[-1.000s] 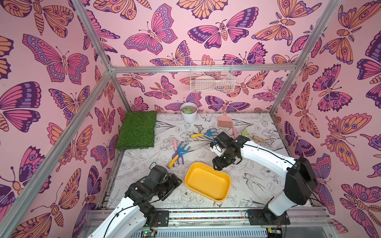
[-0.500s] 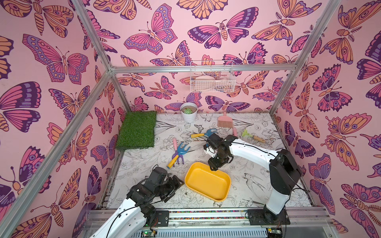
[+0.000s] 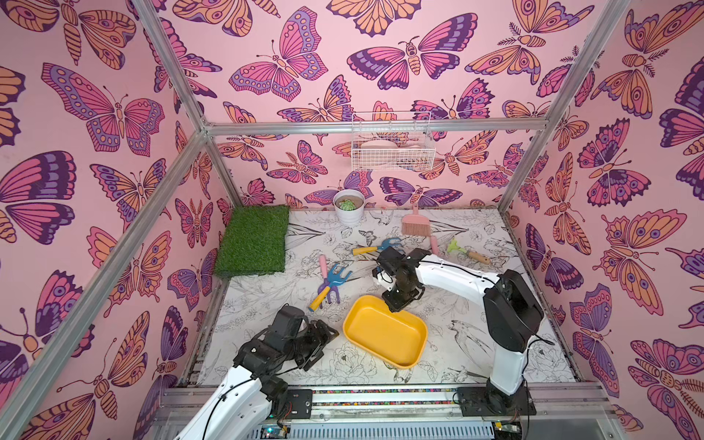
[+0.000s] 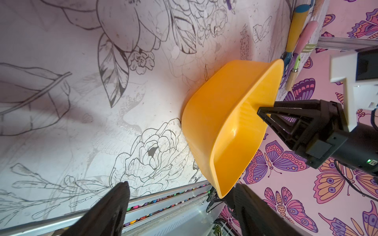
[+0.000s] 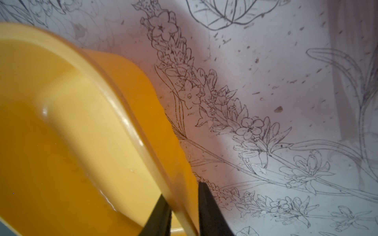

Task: Put the rake into the storage box
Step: Move the storage box to the center of the board.

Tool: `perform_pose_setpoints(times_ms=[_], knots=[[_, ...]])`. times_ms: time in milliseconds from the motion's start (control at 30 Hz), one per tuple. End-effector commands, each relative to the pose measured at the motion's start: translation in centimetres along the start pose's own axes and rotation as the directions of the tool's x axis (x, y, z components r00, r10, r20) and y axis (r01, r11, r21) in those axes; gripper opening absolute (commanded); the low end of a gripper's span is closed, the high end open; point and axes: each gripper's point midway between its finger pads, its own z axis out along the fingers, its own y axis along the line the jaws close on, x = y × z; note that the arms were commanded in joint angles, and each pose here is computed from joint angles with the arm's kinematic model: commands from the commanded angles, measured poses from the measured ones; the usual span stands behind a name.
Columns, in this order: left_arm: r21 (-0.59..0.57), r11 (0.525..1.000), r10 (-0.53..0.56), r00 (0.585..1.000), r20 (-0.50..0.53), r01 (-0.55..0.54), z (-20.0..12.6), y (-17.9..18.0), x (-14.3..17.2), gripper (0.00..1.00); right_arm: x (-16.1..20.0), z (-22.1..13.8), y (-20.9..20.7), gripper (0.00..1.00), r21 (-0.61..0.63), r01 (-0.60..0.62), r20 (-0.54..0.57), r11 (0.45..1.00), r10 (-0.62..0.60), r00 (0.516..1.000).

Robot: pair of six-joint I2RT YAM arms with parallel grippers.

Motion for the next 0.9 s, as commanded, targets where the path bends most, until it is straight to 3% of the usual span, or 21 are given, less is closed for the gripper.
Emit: perform_pose_setpoints(times_ms=[0,267,500,867], knots=[[0.009,1.000,0.005,1.000,-0.012,-0.005,0.1,0.2,0.0,0.86,-0.2,-0.2,0.1,0.18,0.012,-0.022,-0.003,1.000,0.022,1.000],[0.020,1.000,0.001,1.000,0.020,-0.002,-0.4,-0.5,-1.1,0.86,-0.1,-0.6,-0.1,0.00,0.017,-0.127,0.012,0.992,0.127,0.992],[0.010,0.999,0.030,0.998,0.049,-0.030,-1.0,-2.0,-2.5,0.88,0.0,-1.7,-0.9,0.00,0.033,-0.247,0.060,0.968,0.245,0.968],[-0.010,0.995,0.104,0.993,0.062,-0.103,-1.6,-5.2,-4.6,0.92,0.3,-3.4,-5.1,0.00,0.014,-0.461,0.123,0.887,0.456,0.882]])
